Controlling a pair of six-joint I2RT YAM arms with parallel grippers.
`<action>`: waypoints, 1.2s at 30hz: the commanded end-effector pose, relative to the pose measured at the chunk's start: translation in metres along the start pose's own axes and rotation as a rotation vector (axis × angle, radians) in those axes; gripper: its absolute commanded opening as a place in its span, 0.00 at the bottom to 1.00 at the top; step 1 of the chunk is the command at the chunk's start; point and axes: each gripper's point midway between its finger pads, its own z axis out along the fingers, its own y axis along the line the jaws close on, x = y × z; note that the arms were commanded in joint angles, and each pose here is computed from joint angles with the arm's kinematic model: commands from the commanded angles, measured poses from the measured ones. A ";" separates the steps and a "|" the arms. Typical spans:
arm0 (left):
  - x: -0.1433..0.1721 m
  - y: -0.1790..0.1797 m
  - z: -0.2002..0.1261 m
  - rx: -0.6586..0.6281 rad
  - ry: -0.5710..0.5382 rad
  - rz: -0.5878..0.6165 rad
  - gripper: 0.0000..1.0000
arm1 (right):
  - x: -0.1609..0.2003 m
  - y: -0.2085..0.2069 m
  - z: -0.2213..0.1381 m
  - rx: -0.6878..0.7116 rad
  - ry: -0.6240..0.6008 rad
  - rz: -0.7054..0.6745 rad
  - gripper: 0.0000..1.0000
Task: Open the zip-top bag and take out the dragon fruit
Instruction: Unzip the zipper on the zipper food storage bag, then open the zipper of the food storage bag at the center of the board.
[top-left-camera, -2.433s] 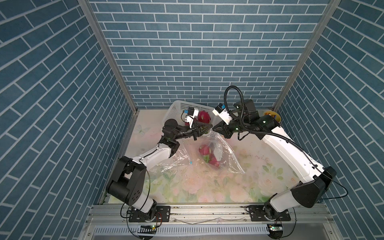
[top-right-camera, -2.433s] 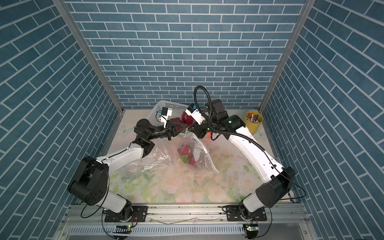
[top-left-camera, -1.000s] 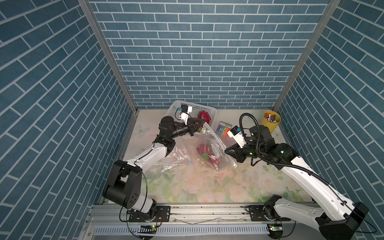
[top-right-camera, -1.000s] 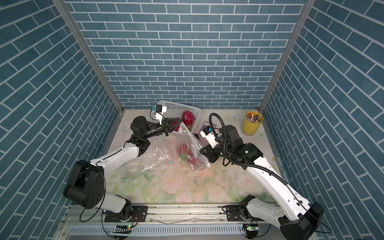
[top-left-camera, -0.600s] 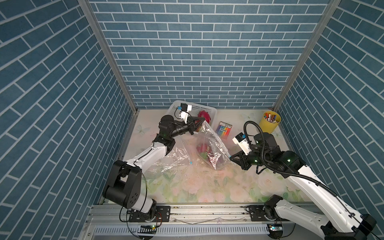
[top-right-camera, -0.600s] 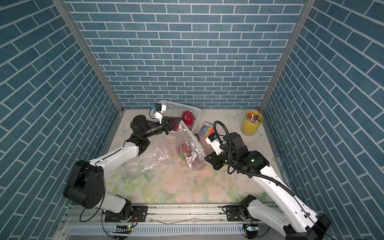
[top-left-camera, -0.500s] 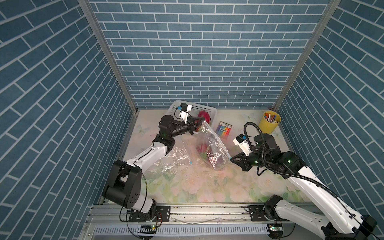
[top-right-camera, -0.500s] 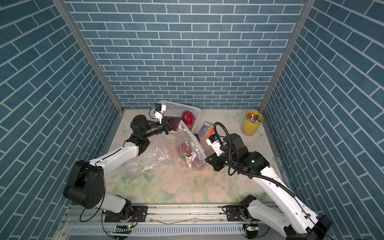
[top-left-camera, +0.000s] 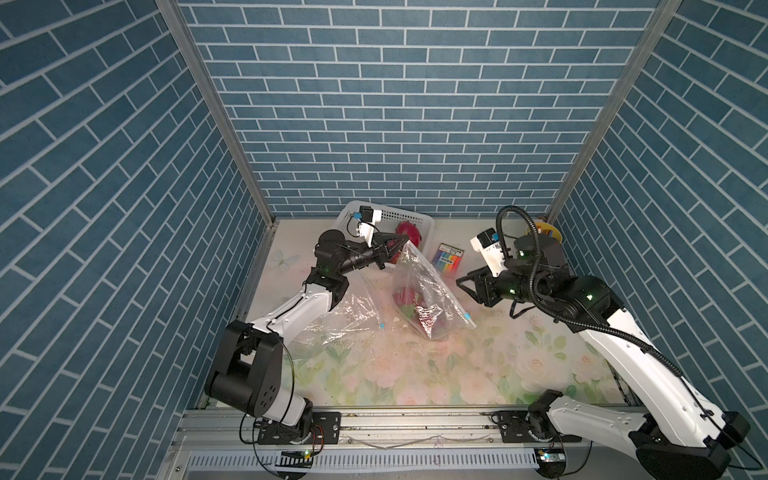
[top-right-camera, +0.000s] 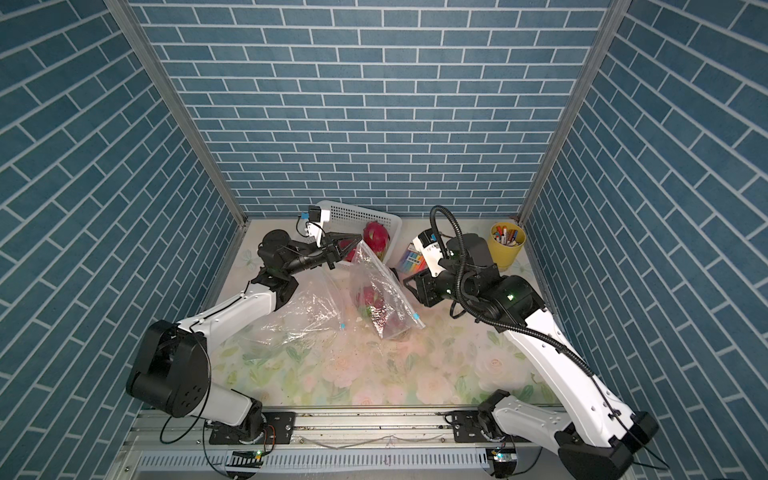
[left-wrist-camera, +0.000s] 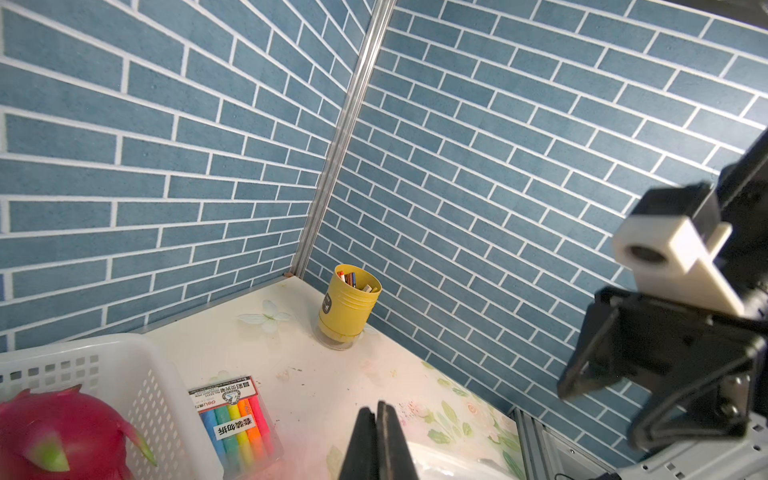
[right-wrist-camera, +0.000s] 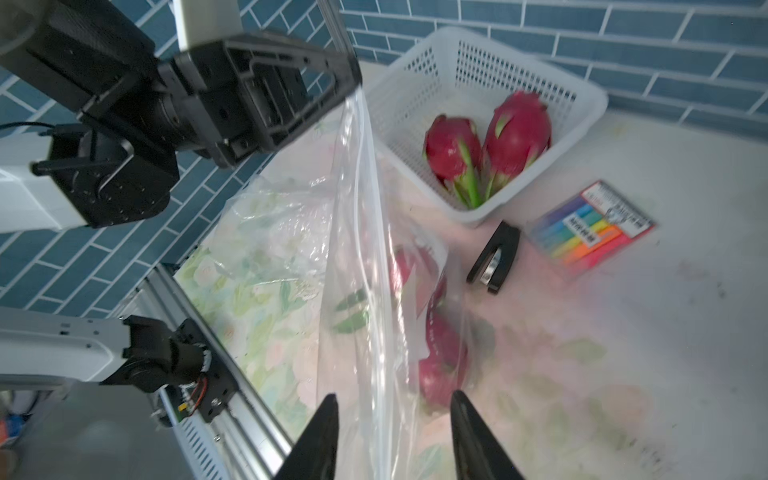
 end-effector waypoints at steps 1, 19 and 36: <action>-0.002 -0.017 -0.005 0.056 0.006 0.062 0.00 | -0.019 -0.016 0.016 0.073 -0.028 -0.025 0.51; -0.011 -0.020 -0.006 0.065 -0.054 0.056 0.00 | 0.010 0.020 0.104 -0.290 0.105 0.059 0.84; 0.002 0.016 -0.034 -0.275 -0.052 -0.114 0.64 | 0.008 0.010 0.115 -0.198 0.038 0.136 0.00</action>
